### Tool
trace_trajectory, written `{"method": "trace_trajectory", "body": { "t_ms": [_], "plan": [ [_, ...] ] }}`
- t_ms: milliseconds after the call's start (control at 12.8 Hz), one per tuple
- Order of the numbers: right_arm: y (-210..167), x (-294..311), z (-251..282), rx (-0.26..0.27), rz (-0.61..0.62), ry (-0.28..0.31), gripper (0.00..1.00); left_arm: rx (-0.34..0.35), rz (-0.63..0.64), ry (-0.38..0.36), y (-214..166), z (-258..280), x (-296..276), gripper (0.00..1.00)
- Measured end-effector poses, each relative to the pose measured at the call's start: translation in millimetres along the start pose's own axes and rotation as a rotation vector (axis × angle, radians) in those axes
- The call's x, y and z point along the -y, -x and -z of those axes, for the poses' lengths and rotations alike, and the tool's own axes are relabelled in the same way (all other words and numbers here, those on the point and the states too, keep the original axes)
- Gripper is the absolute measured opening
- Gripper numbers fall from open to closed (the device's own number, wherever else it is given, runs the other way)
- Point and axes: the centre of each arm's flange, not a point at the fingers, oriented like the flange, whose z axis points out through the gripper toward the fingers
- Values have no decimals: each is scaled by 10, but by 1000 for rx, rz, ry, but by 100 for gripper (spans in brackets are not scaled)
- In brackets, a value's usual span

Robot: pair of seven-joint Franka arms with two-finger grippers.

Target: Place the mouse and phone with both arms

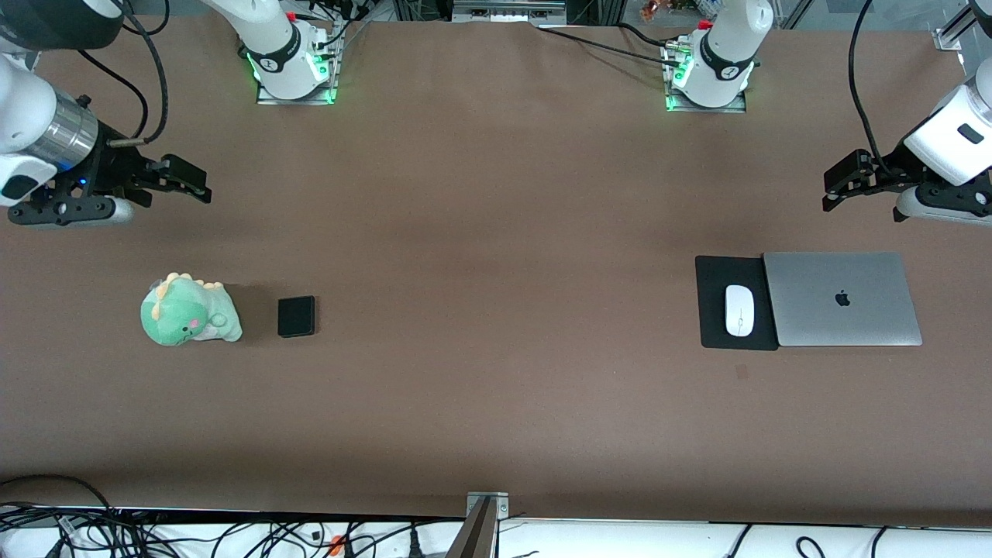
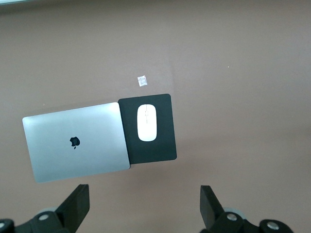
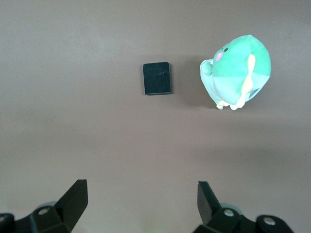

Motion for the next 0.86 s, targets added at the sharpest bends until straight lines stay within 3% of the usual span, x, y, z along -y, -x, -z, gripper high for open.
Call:
{"method": "trace_trajectory", "body": {
  "t_ms": [863],
  "plan": [
    [38,-24,68,-6,8,38,100,16,5,1,20,-14,26,100]
  ]
}}
